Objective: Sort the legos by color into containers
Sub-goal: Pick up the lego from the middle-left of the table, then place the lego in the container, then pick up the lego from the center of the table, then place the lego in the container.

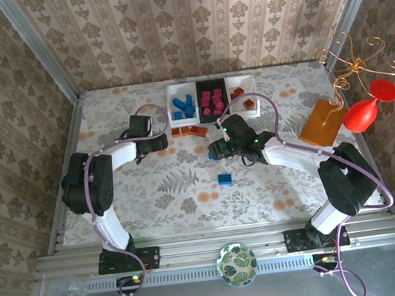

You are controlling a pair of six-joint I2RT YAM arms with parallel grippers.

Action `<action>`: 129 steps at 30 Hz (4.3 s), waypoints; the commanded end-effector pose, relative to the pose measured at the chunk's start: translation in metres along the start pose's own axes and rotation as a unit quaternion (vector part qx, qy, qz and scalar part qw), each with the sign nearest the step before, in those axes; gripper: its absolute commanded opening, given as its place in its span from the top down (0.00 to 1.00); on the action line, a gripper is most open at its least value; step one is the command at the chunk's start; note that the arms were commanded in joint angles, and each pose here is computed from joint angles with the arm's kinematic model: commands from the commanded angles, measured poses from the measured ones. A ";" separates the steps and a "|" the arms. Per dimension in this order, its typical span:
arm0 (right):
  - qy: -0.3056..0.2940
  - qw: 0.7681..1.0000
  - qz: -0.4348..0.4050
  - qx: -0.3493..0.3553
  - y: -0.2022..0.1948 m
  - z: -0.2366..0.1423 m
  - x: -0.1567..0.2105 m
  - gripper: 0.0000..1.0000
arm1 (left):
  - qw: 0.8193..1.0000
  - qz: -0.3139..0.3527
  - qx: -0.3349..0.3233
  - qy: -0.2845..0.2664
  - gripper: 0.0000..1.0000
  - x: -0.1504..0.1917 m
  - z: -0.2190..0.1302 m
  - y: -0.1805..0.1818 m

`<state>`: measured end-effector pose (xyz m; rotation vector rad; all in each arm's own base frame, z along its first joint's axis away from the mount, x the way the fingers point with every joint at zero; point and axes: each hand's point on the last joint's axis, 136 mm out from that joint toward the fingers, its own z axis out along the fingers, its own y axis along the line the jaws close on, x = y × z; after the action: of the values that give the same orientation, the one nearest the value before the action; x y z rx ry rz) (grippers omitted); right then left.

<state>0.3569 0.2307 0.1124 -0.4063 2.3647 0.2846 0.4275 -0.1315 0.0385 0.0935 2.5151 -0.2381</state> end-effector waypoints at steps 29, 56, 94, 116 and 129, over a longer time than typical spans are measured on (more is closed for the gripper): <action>-0.157 0.967 0.125 0.156 -0.122 -0.115 -0.003 0.09 | 0.957 0.120 0.225 -0.138 0.76 -0.070 -0.066 -0.251; -0.174 0.962 0.159 0.136 -0.122 -0.118 0.011 0.09 | 0.936 0.189 0.244 -0.171 0.43 -0.168 -0.041 -0.354; 0.052 0.994 -0.011 0.091 -0.036 0.096 0.030 0.60 | 0.966 0.038 0.144 -0.212 0.30 -0.010 -0.150 -0.098; -0.146 0.985 0.077 -0.040 0.030 0.106 -0.160 0.68 | 0.965 -0.035 0.116 -0.234 0.28 0.005 -0.150 -0.049; -0.157 0.985 0.052 -0.051 0.029 0.119 -0.227 0.42 | 0.966 -0.043 0.121 -0.226 0.28 0.019 -0.155 -0.044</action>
<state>0.5871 0.3388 0.1407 -0.2146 2.1100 0.4421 0.3227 -0.1486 0.1604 0.0467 2.0248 -0.5264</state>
